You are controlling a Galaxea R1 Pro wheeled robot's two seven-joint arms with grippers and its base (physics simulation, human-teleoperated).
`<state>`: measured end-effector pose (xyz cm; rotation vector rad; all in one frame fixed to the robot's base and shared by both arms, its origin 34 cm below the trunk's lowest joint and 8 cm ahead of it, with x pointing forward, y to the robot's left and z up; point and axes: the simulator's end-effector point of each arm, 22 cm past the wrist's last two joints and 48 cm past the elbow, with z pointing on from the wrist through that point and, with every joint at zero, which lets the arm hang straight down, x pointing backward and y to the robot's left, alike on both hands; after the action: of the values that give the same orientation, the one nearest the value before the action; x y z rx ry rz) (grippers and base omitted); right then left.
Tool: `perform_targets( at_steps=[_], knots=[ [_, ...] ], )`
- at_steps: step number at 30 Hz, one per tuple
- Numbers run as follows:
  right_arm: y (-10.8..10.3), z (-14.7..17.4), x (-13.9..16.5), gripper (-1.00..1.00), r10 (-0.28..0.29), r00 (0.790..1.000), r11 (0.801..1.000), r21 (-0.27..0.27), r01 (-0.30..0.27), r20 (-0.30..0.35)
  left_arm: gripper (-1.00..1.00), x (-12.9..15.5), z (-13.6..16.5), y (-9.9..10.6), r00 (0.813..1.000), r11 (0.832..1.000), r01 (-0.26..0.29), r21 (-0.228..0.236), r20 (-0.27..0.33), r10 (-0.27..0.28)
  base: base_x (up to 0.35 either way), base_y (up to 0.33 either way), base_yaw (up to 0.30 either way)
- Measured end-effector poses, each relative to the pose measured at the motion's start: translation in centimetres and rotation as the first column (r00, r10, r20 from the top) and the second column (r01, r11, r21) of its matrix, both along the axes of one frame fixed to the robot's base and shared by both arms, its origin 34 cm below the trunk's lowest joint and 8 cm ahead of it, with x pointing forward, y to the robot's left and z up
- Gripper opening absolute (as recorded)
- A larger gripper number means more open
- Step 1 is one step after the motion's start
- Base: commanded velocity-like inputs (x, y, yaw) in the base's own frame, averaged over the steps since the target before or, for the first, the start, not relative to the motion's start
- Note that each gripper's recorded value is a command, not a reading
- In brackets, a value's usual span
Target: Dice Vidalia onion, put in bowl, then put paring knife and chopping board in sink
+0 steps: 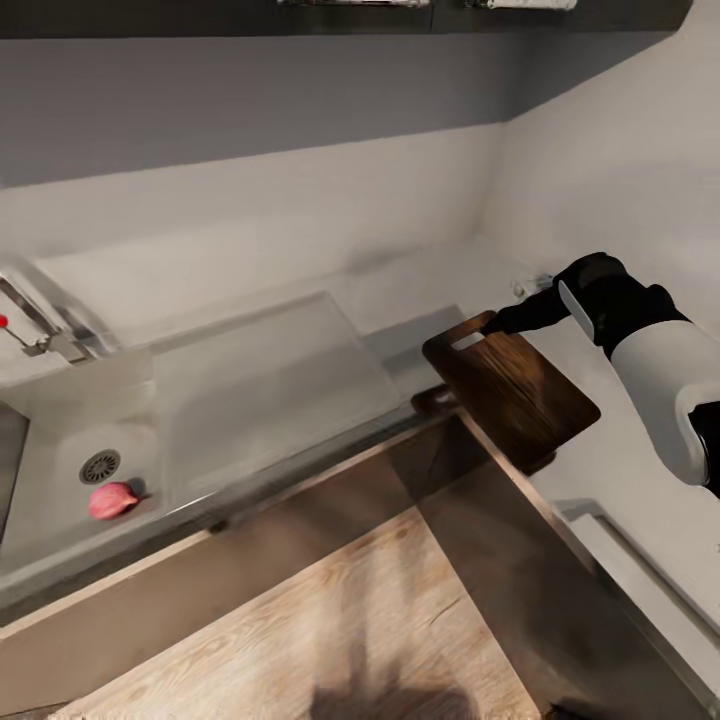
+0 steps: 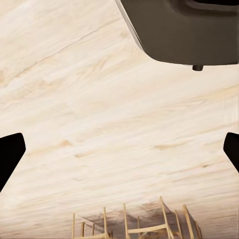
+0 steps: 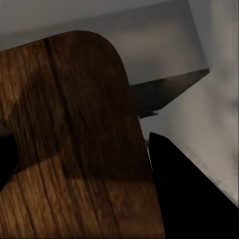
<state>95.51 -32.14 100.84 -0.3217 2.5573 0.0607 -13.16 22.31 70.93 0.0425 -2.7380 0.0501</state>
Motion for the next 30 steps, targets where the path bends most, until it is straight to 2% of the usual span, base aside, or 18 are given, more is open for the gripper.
perform_targets(
  at_steps=[10, 16, 20, 30],
  knots=[
    [-0.1, 1.3, -0.1, -1.0, -0.002, 1.0, 1.0, 0.0, 0.002, 0.016, 1.0, 0.4, -0.4, 0.0, 1.0, 1.0, -0.001, -0.002, 0.015, 0.001, -0.33, 0.0, 0.0],
    [0.1, 2.2, -0.1, -1.0, 0.001, 1.0, 1.0, 0.003, -0.001, 0.027, 1.0, 0.6, -0.6, 0.0, 1.0, 1.0, -0.001, -0.001, 0.025, 0.001, -0.064, 0.0, 0.0],
    [1.1, 2.7, -0.1, -1.0, 0.011, 0.999, 1.0, 0.012, -0.011, 0.032, 1.0, 0.8, -0.8, 0.1, 0.999, 1.0, -0.001, -0.001, 0.032, 0.001, -0.044, 0.004, 0.0],
    [2.2, 3.9, -0.1, -1.0, 0.026, 0.999, 1.0, 0.015, -0.026, 0.046, 1.0, 1.3, -1.2, 0.1, 0.999, 1.0, 0.0, 0.0, 0.047, 0.0, -0.241, 0.083, 0.102]
  ],
)
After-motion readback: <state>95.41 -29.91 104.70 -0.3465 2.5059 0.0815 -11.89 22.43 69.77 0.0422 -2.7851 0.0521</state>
